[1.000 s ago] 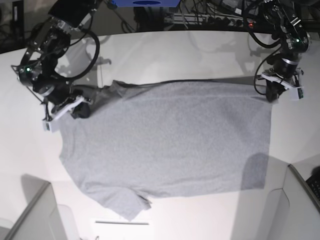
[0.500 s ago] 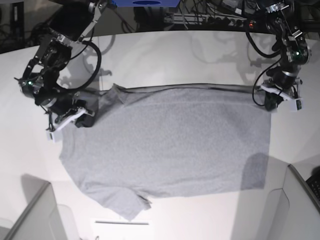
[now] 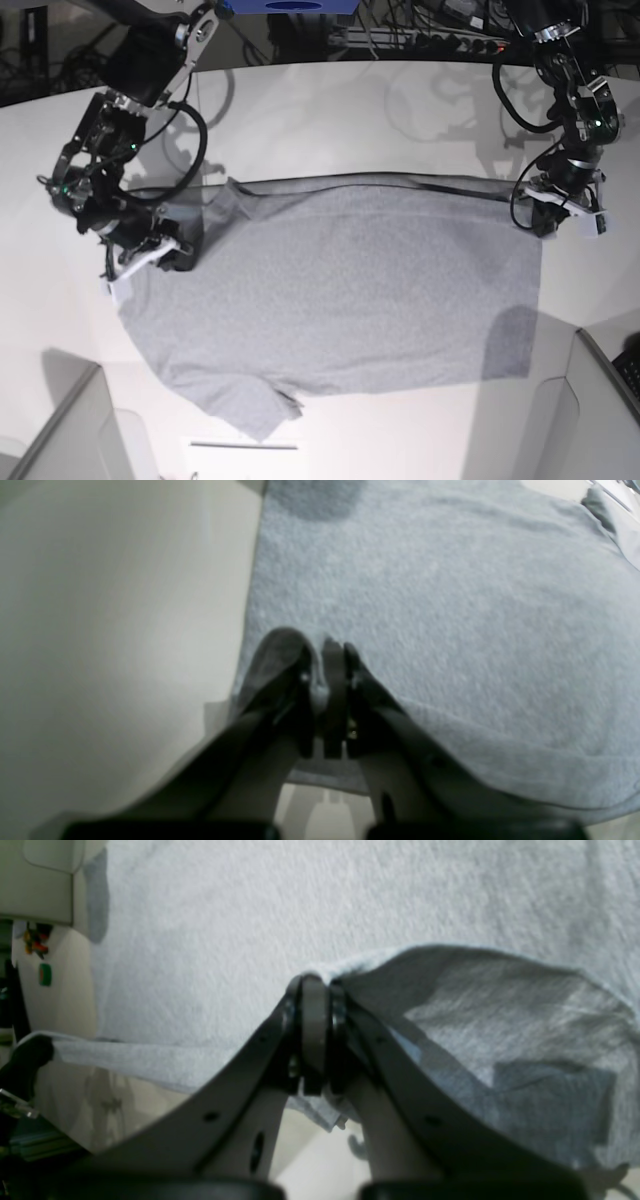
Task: Fold the T-shirt properly
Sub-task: 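Lift the shoulder edge with both grippers, raising the shirt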
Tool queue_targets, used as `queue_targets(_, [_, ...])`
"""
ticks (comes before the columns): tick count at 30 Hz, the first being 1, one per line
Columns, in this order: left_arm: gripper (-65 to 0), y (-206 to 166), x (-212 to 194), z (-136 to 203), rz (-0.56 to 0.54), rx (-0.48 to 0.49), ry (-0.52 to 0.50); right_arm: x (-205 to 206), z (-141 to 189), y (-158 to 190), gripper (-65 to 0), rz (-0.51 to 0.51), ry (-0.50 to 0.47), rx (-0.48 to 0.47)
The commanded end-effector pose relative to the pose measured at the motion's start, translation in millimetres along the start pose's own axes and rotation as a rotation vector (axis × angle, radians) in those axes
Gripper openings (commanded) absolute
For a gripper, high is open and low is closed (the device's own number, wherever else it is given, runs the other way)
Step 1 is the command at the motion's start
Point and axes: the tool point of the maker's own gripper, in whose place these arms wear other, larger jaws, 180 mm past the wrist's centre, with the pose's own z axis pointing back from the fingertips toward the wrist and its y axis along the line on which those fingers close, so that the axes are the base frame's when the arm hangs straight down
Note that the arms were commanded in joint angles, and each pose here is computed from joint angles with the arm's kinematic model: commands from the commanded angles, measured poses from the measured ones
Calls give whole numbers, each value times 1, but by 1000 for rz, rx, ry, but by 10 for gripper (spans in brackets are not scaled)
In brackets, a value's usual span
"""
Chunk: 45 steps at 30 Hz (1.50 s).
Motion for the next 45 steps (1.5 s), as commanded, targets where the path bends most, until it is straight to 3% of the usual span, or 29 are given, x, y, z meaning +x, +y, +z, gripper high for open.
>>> queue_targets(1, [-650,2,20,0,-12,-5,-56,19,3,6,-650,18,-55,19])
queue_targets(7, [-650,6,26,-9,3,-3,-61,35,1,-3,-650,68,-53,-70])
queue_targets(10, [-650,8,23,-13,20,-1,-52,40,0,-3,-650,65,-84,-68])
queue_targets(19, [-650,14,22,-23,33,3,-30,33,-18,-4,-650,26,-44,-42])
queue_targets(25, [-650,7,29,-36,37,9,-22,37,-38,31,-650,141,-43,13])
queue_targets(42, [-650,9,44,-48,78,12,-44,42,-39,33,-650,143,-76,16])
queue_targets(45, [-650,7,52,-50,81,9,-61,43,-39,30,-650,106,-79,-2])
